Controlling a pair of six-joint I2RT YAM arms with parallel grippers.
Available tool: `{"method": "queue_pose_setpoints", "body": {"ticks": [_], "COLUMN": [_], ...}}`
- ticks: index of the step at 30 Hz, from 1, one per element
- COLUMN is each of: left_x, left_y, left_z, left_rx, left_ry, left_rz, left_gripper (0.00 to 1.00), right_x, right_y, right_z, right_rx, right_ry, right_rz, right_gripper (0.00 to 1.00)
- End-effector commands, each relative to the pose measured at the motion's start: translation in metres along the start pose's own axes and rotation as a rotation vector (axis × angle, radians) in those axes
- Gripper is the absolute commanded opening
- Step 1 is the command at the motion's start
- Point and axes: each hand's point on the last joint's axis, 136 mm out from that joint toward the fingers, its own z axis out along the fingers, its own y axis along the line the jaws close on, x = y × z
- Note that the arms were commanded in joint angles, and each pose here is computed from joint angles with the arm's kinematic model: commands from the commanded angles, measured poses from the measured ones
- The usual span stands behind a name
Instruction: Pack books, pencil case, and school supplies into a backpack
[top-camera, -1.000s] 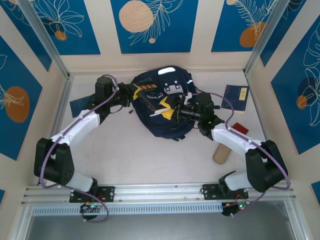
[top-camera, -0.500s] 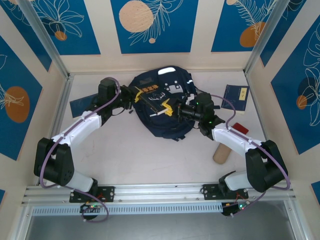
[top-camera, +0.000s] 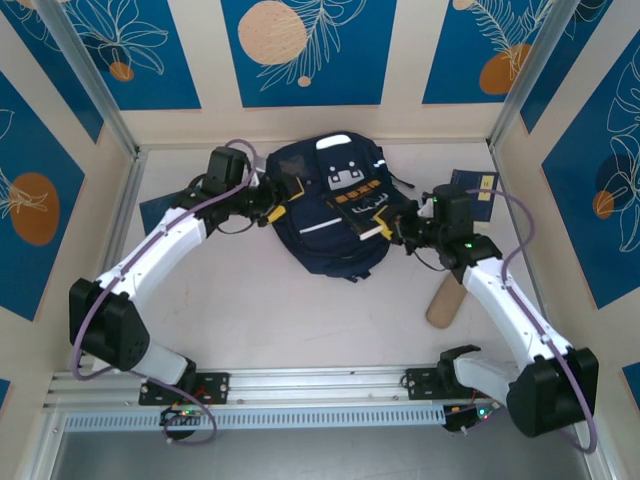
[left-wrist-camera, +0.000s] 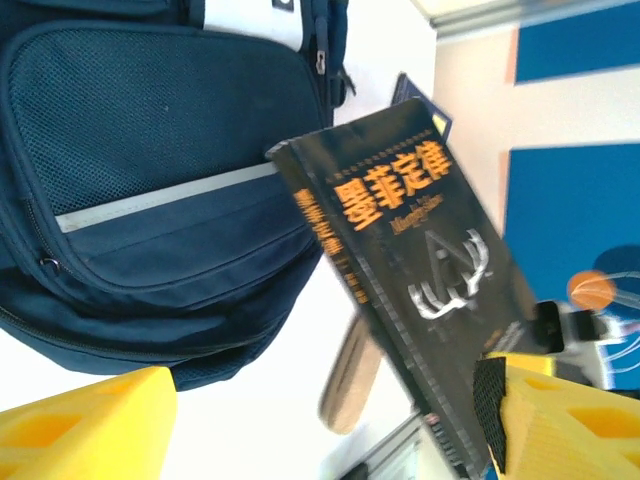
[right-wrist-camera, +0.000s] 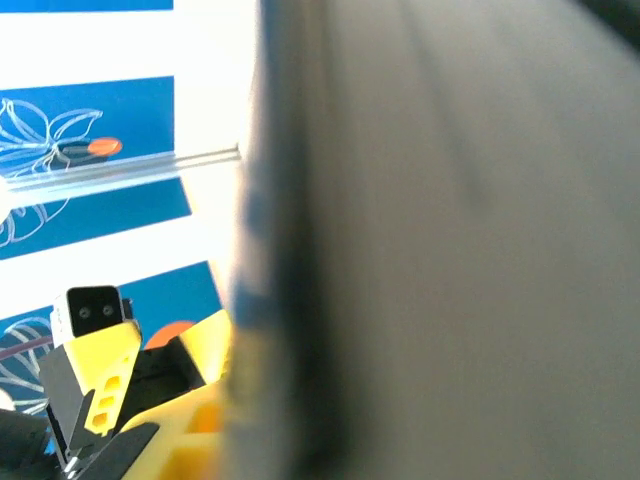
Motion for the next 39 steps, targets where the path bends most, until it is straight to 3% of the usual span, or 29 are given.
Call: {"method": "queue_pose_setpoints", "body": {"ticks": [1,9,16,20,26,34,39], "left_x": [0.023,0.032,0.068,0.068,0.053,0.042,0.037], "left_y": [0.024,0.031,0.015,0.018,0.026,0.057,0.062], "left_z": [0.016,0.049,0.114,0.144,0.176,0.199,0.203], "left_rx": [-0.165,-0.508,-0.567,-0.610,-0.653,-0.769,-0.793], "left_ry": [0.102,0.115,0.299,0.337,0.335,0.356,0.340], "left_rz": [0.111,0.457,0.893,1.061,1.203,1.255,1.256], "left_gripper": [0.79,0.78,0.75,0.72,0.70,0.65,0.53], "right_x": [-0.008,-0.022,-0.029,-0.029,-0.025,-0.024,-0.024], "right_y": [-0.014,-0.041,-0.054,-0.054,-0.055,-0.055,-0.052], "right_z": [-0.031,-0.066,-0.084,-0.089,-0.090,-0.090,-0.090], "right_rx": [0.107,0.285,0.346,0.336,0.322,0.312,0.301], "right_ry": [-0.063,-0.135,-0.184,-0.190,-0.181,-0.178,-0.179], "right_rz": [-0.089,-0.120,-0.117,-0.112,-0.099,-0.088,-0.086], "right_gripper": [0.06,0.06,0.06,0.06,0.06,0.06,0.06]}}
